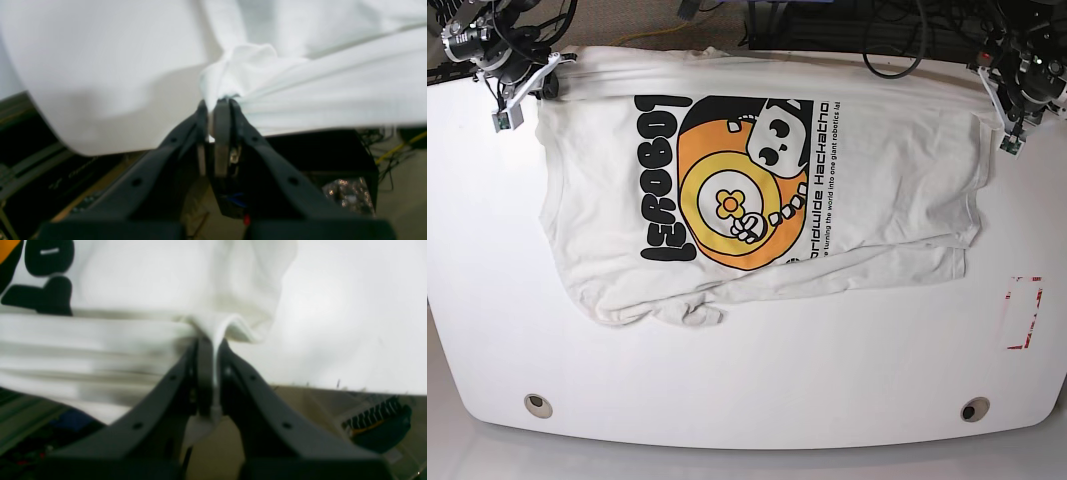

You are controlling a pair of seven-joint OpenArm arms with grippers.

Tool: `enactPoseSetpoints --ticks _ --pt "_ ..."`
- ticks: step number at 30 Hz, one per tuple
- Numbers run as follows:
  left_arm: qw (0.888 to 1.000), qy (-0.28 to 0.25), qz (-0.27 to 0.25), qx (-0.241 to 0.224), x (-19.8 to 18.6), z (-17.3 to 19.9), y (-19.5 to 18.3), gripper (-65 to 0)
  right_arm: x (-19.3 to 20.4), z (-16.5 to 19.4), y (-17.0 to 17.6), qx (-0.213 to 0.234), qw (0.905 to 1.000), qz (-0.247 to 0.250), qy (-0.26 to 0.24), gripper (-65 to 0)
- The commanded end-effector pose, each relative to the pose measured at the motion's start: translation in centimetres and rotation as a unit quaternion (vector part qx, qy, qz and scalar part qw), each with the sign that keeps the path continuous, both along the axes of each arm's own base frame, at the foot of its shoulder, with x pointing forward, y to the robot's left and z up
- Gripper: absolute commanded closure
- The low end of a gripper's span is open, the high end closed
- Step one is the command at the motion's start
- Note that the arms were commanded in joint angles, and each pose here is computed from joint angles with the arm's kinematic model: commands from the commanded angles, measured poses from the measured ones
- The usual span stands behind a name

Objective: Fold the T-shirt properly

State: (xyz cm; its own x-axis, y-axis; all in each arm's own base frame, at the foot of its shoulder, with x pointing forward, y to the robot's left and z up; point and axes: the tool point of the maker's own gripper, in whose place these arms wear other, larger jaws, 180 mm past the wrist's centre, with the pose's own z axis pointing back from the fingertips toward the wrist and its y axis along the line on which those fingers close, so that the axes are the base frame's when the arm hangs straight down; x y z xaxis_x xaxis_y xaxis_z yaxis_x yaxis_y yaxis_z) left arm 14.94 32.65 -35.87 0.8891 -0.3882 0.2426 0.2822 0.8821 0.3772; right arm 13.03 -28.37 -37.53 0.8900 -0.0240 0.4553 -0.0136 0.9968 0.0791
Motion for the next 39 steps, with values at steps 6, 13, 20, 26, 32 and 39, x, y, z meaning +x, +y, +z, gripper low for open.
enactPoseSetpoints --ticks 6,13,20,26,32,39 --pt "0.998 -0.059 0.013 0.034 4.3 3.2 1.7 0.0 3.6 2.0 -0.9 -0.019 0.9985 0.001 -0.052 0.0" --pt "0.994 -0.102 0.004 0.027 7.9 4.6 1.0 0.0 7.2 2.1 -1.0 0.008 0.9963 -0.014 -0.085 0.0" --pt "0.996 -0.092 -0.011 -0.008 10.6 2.8 -0.3 0.0 9.5 0.9 -1.0 0.05 0.9942 -0.03 -0.09 -7.0" --pt "0.997 -0.067 -0.016 -0.037 12.1 0.7 -1.1 -19.7 9.9 1.3 -1.1 0.05 0.9933 -0.031 -0.1 -38.5" --pt "0.997 -0.062 -0.009 -0.049 12.9 0.1 -0.9 -46.5 8.1 3.1 -1.0 0.006 0.9944 -0.015 -0.104 -46.6" --pt "0.995 -0.091 -0.026 -0.044 13.7 1.1 -0.4 -47.9 3.8 0.8 2.0 0.037 0.9977 -0.016 -0.055 -46.8"
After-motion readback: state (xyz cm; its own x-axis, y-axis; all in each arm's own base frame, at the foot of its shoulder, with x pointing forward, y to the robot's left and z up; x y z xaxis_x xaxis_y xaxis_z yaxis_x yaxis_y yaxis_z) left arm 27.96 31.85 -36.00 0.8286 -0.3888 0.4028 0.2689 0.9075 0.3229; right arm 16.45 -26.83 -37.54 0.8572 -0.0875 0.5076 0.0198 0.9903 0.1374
